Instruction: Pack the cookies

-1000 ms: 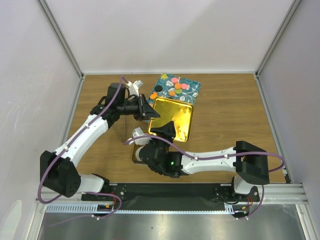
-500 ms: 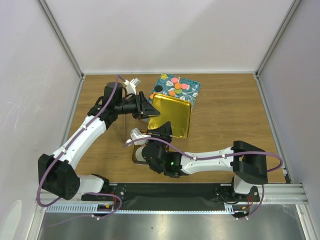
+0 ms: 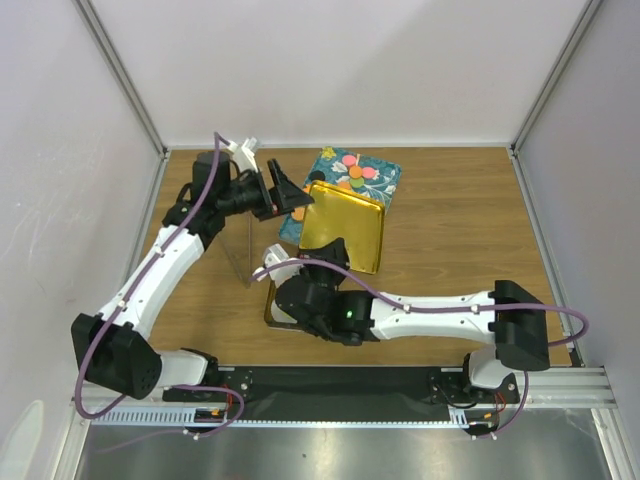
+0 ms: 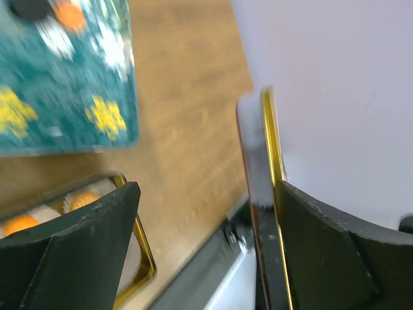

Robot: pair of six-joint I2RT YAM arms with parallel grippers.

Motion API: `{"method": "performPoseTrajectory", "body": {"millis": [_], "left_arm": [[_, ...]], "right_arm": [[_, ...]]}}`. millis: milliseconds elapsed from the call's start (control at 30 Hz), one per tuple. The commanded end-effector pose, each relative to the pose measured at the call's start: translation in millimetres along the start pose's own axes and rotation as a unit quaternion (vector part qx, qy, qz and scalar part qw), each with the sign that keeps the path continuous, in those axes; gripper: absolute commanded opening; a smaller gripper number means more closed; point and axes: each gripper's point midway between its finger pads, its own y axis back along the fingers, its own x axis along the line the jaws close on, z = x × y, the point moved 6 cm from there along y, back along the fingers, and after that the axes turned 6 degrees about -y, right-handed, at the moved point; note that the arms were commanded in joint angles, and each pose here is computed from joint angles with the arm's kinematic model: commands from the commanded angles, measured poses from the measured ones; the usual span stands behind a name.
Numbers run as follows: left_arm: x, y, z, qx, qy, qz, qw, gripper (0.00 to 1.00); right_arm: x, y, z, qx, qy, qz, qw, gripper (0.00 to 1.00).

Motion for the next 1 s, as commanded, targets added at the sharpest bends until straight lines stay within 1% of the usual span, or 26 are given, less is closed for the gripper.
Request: {"method": "performPoseTrajectory", "body": {"millis": [0, 33, 100, 167, 200, 267, 300, 367, 400, 467, 500, 567, 600, 633, 667, 700, 733, 767, 800, 833, 867, 900, 933, 967], "left_arm": [[-10, 16, 42, -0.079, -0.055, 0.015, 0.995, 0.91], [-12, 19, 49, -0.091, -0.056, 0.018, 0.994, 0.91], [-8, 22, 57, -0.106, -0.051, 0.026, 0.993, 0.91], [-10, 26, 64, -0.122, -0.051, 0.031, 0.991, 0.91], [-7, 30, 69, -0.133, -0.050, 0.042, 0.989, 0.91], [-7, 36, 74, -0.148, -0.052, 0.051, 0.986, 0.91], [-7, 42, 78, -0.160, -0.054, 0.056, 0.984, 0.91], [-4, 49, 82, -0.173, -0.058, 0.076, 0.980, 0.92], [-5, 55, 83, -0.182, -0.062, 0.081, 0.978, 0.91], [-2, 60, 82, -0.190, -0.063, 0.096, 0.975, 0.92], [-1, 62, 80, -0.191, -0.063, 0.100, 0.975, 0.92], [-2, 66, 73, -0.188, -0.064, 0.098, 0.975, 0.93], [-2, 67, 69, -0.187, -0.065, 0.095, 0.976, 0.93], [-2, 70, 61, -0.182, -0.063, 0.094, 0.977, 0.93], [-3, 71, 55, -0.176, -0.064, 0.088, 0.978, 0.93], [-2, 72, 49, -0.173, -0.063, 0.086, 0.979, 0.93], [6, 70, 38, -0.160, -0.058, 0.092, 0.981, 0.93], [5, 76, 31, -0.164, -0.062, 0.094, 0.980, 0.93], [8, 77, 25, -0.162, -0.060, 0.097, 0.980, 0.94], [18, 75, 12, -0.150, -0.056, 0.106, 0.981, 0.94], [18, 80, 6, -0.153, -0.061, 0.111, 0.980, 0.95], [22, 81, 0, -0.153, -0.060, 0.119, 0.979, 0.96], [34, 78, -13, -0.140, -0.052, 0.129, 0.980, 0.96], [39, 78, -19, -0.136, -0.049, 0.137, 0.980, 0.96]], "right_arm": [[-24, 13, -2, 0.010, -0.051, 0.040, 0.998, 0.00], [-30, 15, 5, 0.007, -0.067, 0.055, 0.996, 0.00], [-25, 21, 0, 0.021, -0.074, 0.109, 0.991, 0.00], [-34, 24, 1, 0.032, -0.084, 0.140, 0.986, 0.00], [-32, 27, 3, 0.036, -0.109, 0.178, 0.977, 0.00], [-39, 28, 4, 0.050, -0.134, 0.218, 0.965, 0.00], [-37, 34, 6, 0.053, -0.160, 0.263, 0.950, 0.00], [-44, 34, 8, 0.055, -0.189, 0.298, 0.934, 0.00], [-47, 34, 8, 0.066, -0.231, 0.339, 0.910, 0.00], [-56, 30, 12, 0.061, -0.285, 0.376, 0.880, 0.00], [-58, 23, 9, 0.071, -0.316, 0.417, 0.849, 0.00], [-79, 20, 15, 0.049, -0.394, 0.458, 0.796, 0.00], [-81, 11, 6, 0.059, -0.425, 0.499, 0.753, 0.00], [-94, 10, 12, 0.036, -0.470, 0.512, 0.718, 0.00], [-97, 5, 9, 0.034, -0.493, 0.527, 0.691, 0.00], [-98, 12, 11, 0.029, -0.505, 0.575, 0.643, 0.00], [-92, -2, -4, 0.052, -0.532, 0.572, 0.622, 0.00], [-98, -5, 1, 0.042, -0.568, 0.578, 0.584, 0.00], [-98, -2, 2, 0.038, -0.574, 0.608, 0.547, 0.00], [-90, -14, -6, 0.030, -0.594, 0.607, 0.526, 0.00], [-91, -11, -4, 0.043, -0.622, 0.613, 0.486, 0.00], [-87, -9, -6, 0.045, -0.628, 0.625, 0.463, 0.01], [-84, -11, -7, 0.048, -0.640, 0.625, 0.445, 0.01], [-75, -14, -10, 0.036, -0.647, 0.626, 0.433, 0.01]]}}
